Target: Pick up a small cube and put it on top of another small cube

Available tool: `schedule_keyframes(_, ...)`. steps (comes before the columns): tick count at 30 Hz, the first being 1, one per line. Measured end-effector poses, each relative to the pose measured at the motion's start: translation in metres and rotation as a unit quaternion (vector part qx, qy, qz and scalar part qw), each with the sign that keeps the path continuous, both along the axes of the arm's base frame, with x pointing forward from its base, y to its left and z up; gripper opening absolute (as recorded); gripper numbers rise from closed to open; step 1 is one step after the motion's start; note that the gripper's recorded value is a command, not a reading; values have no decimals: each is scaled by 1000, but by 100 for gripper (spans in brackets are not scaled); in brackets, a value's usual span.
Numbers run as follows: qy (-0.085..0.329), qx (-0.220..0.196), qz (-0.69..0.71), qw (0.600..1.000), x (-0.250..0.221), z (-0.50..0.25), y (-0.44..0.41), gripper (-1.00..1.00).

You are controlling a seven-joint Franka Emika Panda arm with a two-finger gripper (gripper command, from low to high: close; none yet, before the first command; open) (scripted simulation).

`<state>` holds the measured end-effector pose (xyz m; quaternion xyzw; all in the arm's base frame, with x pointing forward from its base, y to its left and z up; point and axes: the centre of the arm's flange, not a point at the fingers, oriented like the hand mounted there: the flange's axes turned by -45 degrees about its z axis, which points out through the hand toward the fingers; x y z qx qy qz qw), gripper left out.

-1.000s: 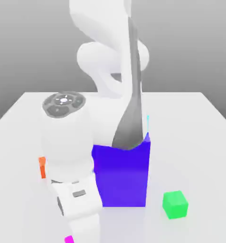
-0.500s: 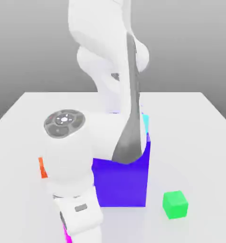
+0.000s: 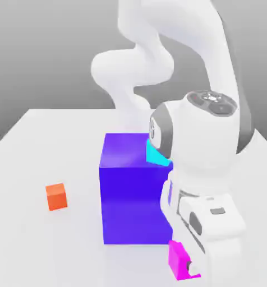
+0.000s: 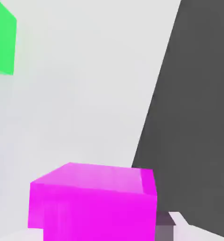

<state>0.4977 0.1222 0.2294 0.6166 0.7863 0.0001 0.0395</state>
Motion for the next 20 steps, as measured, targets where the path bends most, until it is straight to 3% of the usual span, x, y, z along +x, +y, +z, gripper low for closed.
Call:
schedule_keyframes(11,21,22,-72,997,-94,16,56,-100)
schedule_keyframes(17,30,27,-80,996,-103,-41,49,-100)
schedule_keyframes(18,30,26,-81,996,-104,-48,49,100)
schedule_keyframes(20,30,26,-80,996,-104,-48,49,100)
